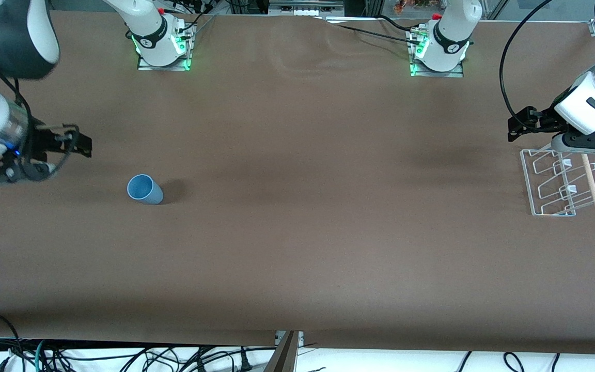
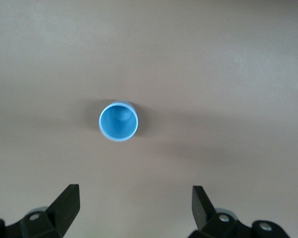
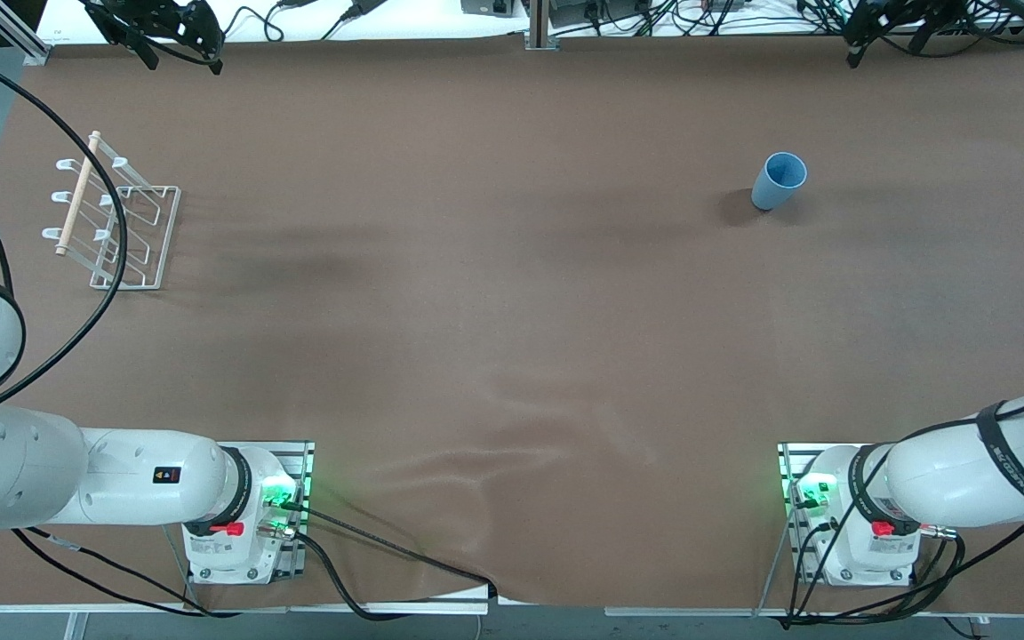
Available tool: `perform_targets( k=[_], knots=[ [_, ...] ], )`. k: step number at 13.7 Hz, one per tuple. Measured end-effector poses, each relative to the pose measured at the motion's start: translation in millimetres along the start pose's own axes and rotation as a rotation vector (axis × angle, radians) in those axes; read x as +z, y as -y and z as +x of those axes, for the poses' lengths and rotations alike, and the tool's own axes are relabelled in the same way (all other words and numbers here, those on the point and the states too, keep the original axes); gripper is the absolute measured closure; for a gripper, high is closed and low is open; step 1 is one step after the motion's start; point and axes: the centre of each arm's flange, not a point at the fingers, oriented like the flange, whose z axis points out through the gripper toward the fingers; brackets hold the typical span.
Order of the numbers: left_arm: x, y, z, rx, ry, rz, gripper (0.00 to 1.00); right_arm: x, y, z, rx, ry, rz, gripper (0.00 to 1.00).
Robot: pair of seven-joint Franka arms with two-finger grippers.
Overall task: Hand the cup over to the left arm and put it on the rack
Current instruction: 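Reach the right gripper down to the blue cup's rim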
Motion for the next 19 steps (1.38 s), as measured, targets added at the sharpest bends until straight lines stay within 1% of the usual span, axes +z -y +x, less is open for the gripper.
perform_targets(
  k=[2,3,5,7,9,12,16,19],
  knots=[
    [-1,-5,0,0.009,-0.001,0.000,0.00,42,-5,20,0.005,0.038,0.000,0.00],
    [-1,-8,0,0.014,-0.003,0.001,0.00,59,-4,29,0.004,0.046,0.000,0.00],
    [-4,-11,0,0.019,-0.008,0.001,0.00,88,-1,44,-0.002,0.035,-0.002,0.00],
    [-4,-8,0,0.014,-0.009,0.001,0.00,119,1,51,-0.007,0.010,-0.003,0.00],
    [-5,-1,1,0.002,-0.011,0.000,0.00,151,3,49,-0.008,-0.009,0.003,0.00],
    [-5,2,4,-0.003,-0.011,0.000,0.00,184,7,42,0.006,-0.028,0.034,0.00],
    [-6,2,4,-0.003,-0.015,0.000,0.00,219,11,28,0.011,-0.033,0.043,0.00],
    [-8,2,5,-0.003,-0.018,0.000,0.00,235,14,18,0.027,-0.022,0.067,0.00]
  ],
)
